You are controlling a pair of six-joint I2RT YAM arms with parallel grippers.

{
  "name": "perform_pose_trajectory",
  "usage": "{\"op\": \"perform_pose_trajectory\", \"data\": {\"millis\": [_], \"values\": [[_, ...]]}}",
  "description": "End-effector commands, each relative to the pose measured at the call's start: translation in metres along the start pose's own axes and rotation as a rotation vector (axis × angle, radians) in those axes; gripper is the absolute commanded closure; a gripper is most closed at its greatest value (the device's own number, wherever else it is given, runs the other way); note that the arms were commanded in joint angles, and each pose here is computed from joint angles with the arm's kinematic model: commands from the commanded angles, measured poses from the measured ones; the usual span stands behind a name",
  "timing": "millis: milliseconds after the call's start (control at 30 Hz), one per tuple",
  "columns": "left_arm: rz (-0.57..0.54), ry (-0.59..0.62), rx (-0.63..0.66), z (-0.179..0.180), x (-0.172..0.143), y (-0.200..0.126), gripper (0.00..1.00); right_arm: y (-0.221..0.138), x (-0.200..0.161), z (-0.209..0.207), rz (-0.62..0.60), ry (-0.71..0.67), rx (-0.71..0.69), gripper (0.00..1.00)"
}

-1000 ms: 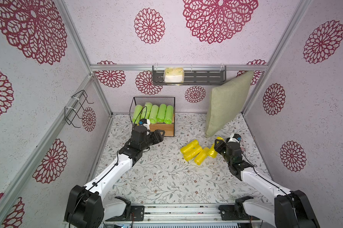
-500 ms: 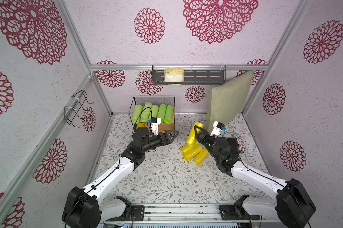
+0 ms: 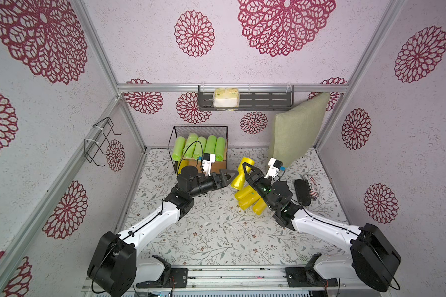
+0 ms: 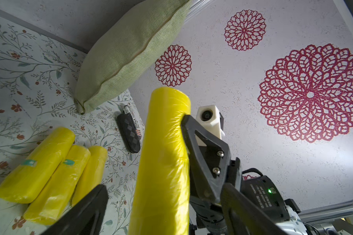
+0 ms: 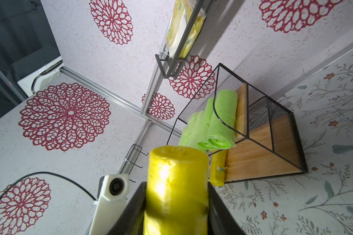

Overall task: Sort the rolls of trash bags by color and place them on the shelf
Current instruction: Pick up the roll of trash bags from the center of the board, then place the roll of trash bags on the shelf.

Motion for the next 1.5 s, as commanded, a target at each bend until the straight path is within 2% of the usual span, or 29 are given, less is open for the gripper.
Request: {"op": "perform_pose_trajectory", "data": {"millis": [0,233,333,500,567,633,667,767,800,867,1100,1300,1467], "values": [[-0.018,0.041,-0.028,-0.010,0.006,0.006,0.08,0.002,0.013,0.040,-0.062,0.076,0.154,0.68],[-0.021,0.061,-0.113,-0.021,0.008,0.008,0.14,0.013,0.011,0.043,-0.065,0.091,0.187,0.68],[-0.033,0.075,-0.097,-0.020,0.010,0.009,0.26,0.017,0.008,0.041,-0.059,0.110,0.195,0.69],[-0.068,0.076,-0.065,-0.011,0.014,0.007,0.52,0.019,0.009,0.038,-0.073,0.108,0.192,0.66],[-0.090,0.079,-0.051,-0.005,0.015,0.003,0.58,0.019,0.009,0.034,-0.077,0.098,0.178,0.65],[-0.108,0.089,-0.043,-0.001,0.017,-0.002,0.63,0.018,0.010,0.029,-0.083,0.086,0.162,0.60],[-0.115,0.097,-0.034,0.002,0.017,-0.004,0.66,0.018,0.010,0.027,-0.089,0.079,0.152,0.54],[-0.110,0.125,0.012,0.012,0.018,-0.011,0.69,0.013,0.015,0.020,-0.104,0.042,0.135,0.26],[-0.104,0.140,0.046,0.018,0.018,-0.014,0.70,0.010,0.018,0.017,-0.112,0.024,0.127,0.19],[-0.097,0.161,0.152,0.035,0.016,-0.024,0.70,0.002,0.026,0.010,-0.138,-0.026,0.102,0.13],[-0.001,0.345,0.753,0.101,-0.006,-0.065,0.72,-0.033,0.049,-0.003,-0.236,-0.318,-0.086,0.10],[0.033,0.392,1.018,0.142,-0.012,-0.074,0.74,-0.045,0.050,-0.018,-0.250,-0.364,-0.130,0.10],[0.064,0.485,1.125,0.164,-0.003,-0.063,0.74,-0.042,0.046,-0.029,-0.215,-0.361,-0.138,0.10]]}}
Point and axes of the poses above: each gripper's point midway between its finger pads, its own y axis out along the fingers, its own z axis along the line the jaws close on, x = y × z, the point moved 7 cm from there along -y, back along the fingers, and after that the axes turned 8 degrees about y, right-handed, at the moved point
